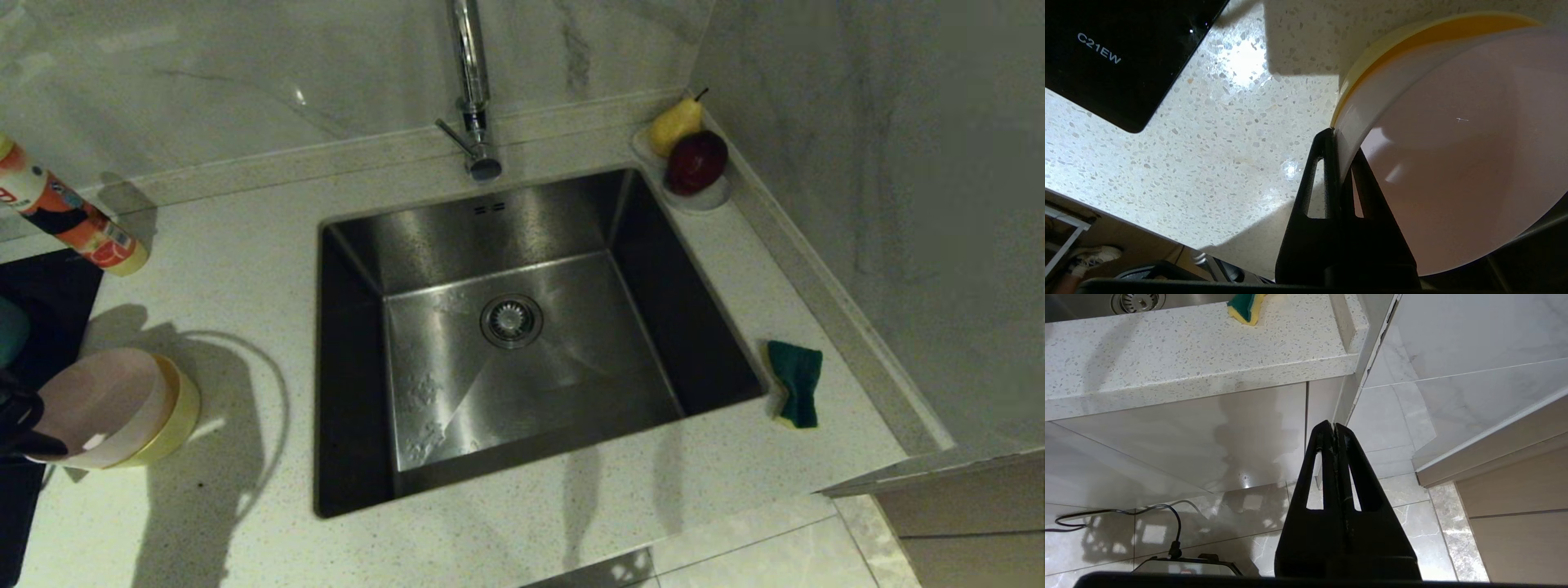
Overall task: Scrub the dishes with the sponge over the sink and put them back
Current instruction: Place the bowl on the bowl
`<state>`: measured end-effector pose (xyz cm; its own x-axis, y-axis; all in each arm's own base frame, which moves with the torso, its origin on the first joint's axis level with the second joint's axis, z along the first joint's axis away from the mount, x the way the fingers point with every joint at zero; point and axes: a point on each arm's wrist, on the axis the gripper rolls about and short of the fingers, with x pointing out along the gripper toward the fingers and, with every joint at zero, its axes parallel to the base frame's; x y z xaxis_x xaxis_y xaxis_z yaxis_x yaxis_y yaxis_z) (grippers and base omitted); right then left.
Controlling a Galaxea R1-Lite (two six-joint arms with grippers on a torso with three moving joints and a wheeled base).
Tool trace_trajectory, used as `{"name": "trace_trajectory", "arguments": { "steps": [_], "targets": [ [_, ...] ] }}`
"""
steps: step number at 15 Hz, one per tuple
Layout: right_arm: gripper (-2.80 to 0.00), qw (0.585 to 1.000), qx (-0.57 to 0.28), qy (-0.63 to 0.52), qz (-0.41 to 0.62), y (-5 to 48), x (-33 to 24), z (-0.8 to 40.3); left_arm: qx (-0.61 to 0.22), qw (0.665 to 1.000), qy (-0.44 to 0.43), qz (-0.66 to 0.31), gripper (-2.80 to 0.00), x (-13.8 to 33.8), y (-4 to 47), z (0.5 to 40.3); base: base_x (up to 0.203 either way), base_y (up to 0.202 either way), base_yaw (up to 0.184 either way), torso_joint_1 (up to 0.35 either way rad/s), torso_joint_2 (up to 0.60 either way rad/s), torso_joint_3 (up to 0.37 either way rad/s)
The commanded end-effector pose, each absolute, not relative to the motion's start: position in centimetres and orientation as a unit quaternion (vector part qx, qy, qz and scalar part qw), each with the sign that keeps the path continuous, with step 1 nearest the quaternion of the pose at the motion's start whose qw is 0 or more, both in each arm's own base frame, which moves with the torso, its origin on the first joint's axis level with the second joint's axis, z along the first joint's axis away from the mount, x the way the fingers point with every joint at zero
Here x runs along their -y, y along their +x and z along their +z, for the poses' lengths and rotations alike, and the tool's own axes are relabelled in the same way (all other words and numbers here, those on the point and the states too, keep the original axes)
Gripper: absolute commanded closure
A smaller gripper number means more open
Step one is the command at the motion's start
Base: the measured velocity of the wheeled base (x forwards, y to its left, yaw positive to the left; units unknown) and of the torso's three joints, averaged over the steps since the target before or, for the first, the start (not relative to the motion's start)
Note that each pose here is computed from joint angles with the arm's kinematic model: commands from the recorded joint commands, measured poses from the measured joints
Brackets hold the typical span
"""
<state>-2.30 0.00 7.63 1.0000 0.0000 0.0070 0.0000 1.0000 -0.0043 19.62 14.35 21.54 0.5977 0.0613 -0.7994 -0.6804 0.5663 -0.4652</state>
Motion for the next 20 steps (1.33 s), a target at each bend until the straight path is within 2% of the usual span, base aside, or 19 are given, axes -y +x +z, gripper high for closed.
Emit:
{"name": "trace_trajectory", "arguments": {
  "steps": [1, 2, 3, 11, 15, 16, 20],
  "targets": [
    [0.00, 1.000, 0.003, -0.002, 0.000, -2.3, 0.0, 7.6, -0.389, 0.793, -0.405, 0.235, 0.00, -14.4, 19.6, 21.0, 0.000, 0.000, 0.000, 0.000, 0.00, 0.000],
    [0.00, 1.000, 0.003, -0.002, 0.000, -2.3, 0.0, 7.6, -0.386, 0.795, -0.404, 0.237, 0.00, -14.4, 19.7, 21.0, 0.000, 0.000, 0.000, 0.000, 0.00, 0.000],
    [0.00, 1.000, 0.003, -0.002, 0.000, -2.3, 0.0, 7.6, -0.380, 0.799, -0.401, 0.237, -2.80, -14.4, 19.7, 21.1, 0.000, 0.000, 0.000, 0.000, 0.00, 0.000],
    [0.00, 1.000, 0.003, -0.002, 0.000, -2.3, 0.0, 7.6, -0.311, 0.832, -0.401, 0.225, -2.80, -13.6, 18.7, 25.3, 0.000, 0.000, 0.000, 0.000, 0.00, 0.000],
    [0.00, 1.000, 0.003, -0.002, 0.000, -2.3, 0.0, 7.6, -0.268, 0.834, -0.413, 0.247, -2.80, -14.2, 19.1, 27.7, 0.000, 0.000, 0.000, 0.000, 0.00, 0.000],
    [0.00, 1.000, 0.003, -0.002, 0.000, -2.3, 0.0, 7.6, -0.268, 0.833, -0.411, 0.257, 0.00, -14.4, 19.2, 27.9, 0.000, 0.000, 0.000, 0.000, 0.00, 0.000],
    [0.00, 1.000, 0.003, -0.002, 0.000, -2.3, 0.0, 7.6, -0.254, 0.813, -0.432, 0.297, 0.00, -16.0, 20.8, 28.4, 0.000, 0.000, 0.000, 0.000, 0.00, 0.000]
  ]
}}
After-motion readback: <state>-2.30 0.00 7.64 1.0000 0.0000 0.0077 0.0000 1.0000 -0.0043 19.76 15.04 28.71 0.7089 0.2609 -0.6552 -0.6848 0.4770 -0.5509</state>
